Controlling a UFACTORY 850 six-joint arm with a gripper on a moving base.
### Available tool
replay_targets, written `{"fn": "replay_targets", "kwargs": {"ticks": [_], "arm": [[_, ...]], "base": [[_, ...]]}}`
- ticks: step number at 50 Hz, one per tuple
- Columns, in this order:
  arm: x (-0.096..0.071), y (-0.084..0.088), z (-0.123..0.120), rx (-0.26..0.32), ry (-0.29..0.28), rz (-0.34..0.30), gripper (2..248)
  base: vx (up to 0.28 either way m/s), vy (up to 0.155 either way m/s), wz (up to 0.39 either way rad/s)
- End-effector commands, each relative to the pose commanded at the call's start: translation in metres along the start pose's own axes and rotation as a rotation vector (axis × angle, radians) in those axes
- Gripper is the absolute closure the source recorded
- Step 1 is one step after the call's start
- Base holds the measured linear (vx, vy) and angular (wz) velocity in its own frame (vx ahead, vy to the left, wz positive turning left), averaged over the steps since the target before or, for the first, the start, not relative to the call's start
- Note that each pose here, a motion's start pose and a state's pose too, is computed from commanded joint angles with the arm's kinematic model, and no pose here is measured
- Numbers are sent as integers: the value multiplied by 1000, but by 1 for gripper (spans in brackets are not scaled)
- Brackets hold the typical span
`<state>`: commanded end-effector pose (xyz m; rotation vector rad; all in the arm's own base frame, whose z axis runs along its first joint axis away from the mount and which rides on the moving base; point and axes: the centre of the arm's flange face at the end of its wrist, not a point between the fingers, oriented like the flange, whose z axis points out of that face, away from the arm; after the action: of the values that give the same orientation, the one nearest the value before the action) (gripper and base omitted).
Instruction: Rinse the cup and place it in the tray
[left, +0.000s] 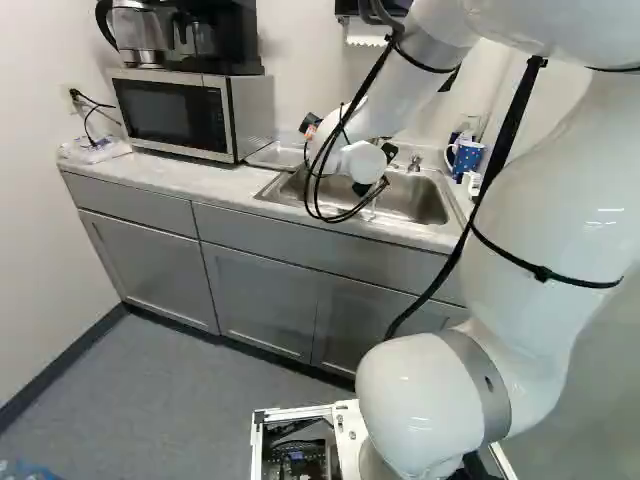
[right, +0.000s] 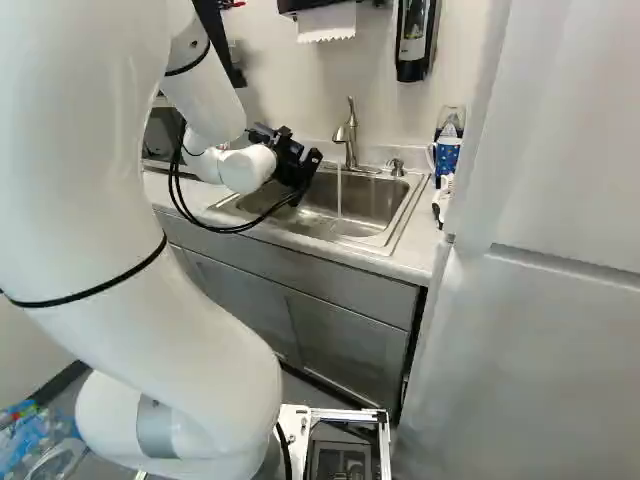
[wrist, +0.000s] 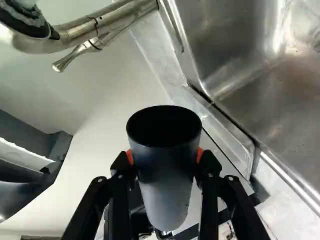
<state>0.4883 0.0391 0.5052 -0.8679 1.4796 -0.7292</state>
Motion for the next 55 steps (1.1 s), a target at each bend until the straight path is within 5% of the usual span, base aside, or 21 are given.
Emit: {"fn": "replay_targets", "kwargs": {"ticks": [55], "arm": [[0, 0, 0, 0, 0, -551, 125]], "base": [[0, 0, 0]]}}
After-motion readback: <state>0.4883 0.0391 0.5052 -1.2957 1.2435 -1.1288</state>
